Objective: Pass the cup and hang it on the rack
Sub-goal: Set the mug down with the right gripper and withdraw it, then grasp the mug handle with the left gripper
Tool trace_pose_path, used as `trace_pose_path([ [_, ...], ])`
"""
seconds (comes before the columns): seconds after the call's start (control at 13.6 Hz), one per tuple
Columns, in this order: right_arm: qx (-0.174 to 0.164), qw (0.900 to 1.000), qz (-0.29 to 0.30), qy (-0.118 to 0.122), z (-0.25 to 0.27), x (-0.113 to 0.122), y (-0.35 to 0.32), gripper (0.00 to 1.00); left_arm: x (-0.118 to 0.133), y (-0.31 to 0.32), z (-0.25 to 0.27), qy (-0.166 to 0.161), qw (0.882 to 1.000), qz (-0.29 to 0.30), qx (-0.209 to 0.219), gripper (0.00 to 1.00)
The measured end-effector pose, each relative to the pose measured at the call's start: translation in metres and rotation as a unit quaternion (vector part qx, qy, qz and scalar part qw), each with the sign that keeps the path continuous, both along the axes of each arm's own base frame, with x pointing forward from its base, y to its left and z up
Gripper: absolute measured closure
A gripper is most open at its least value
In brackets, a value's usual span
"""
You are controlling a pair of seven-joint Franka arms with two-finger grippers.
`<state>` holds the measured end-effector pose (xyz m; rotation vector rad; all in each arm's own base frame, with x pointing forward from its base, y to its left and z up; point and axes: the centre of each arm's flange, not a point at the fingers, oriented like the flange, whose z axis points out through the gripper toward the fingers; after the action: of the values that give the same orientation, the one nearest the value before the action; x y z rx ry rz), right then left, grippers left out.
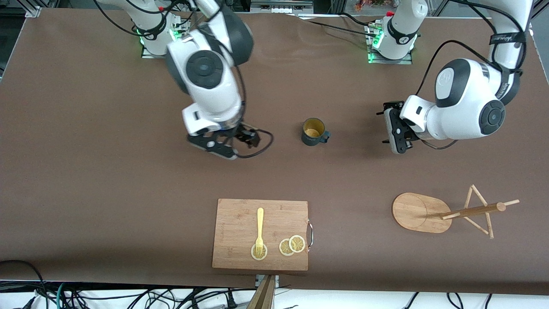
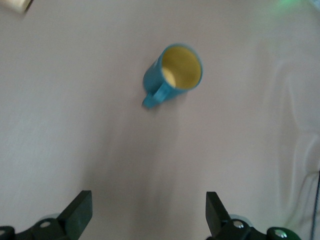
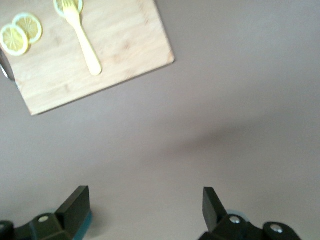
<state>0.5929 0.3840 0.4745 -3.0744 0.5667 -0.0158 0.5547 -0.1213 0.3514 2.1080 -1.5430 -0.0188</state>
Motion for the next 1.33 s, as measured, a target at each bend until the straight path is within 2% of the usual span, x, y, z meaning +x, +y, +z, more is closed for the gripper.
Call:
trace_pose_path([
  [0.22, 0.006, 0.999, 0.038, 0.013, 0.033, 0.019, -0.076, 0.0, -0.007, -0.009, -0.021, -0.03, 0.995, -0.021, -0.089, 0.0],
  [0.44, 0.003, 0.997, 0.068, 0.027, 0.063, 0.023, -0.145, 0.0, -0.018, -0.013, -0.054, -0.064, 0.984, -0.025, -0.162, 0.0],
  [0.74, 0.008, 0.993, 0.113, 0.037, 0.087, 0.014, -0.215, 0.0, -0.062, -0.024, -0.13, -0.124, 0.956, -0.008, -0.266, 0.0],
  [0.89, 0.016, 0.99, 0.131, 0.042, 0.096, 0.006, -0.252, 0.0, -0.076, -0.024, -0.173, -0.157, 0.937, -0.003, -0.311, 0.0],
  [1.03, 0.023, 0.988, 0.145, 0.044, 0.102, -0.001, -0.28, 0.0, -0.083, -0.025, -0.207, -0.173, 0.928, -0.002, -0.33, 0.0],
  [1.33, 0.029, 0.983, 0.178, 0.047, 0.104, -0.005, -0.309, 0.0, -0.07, -0.03, -0.213, -0.183, 0.92, -0.007, -0.347, 0.0],
])
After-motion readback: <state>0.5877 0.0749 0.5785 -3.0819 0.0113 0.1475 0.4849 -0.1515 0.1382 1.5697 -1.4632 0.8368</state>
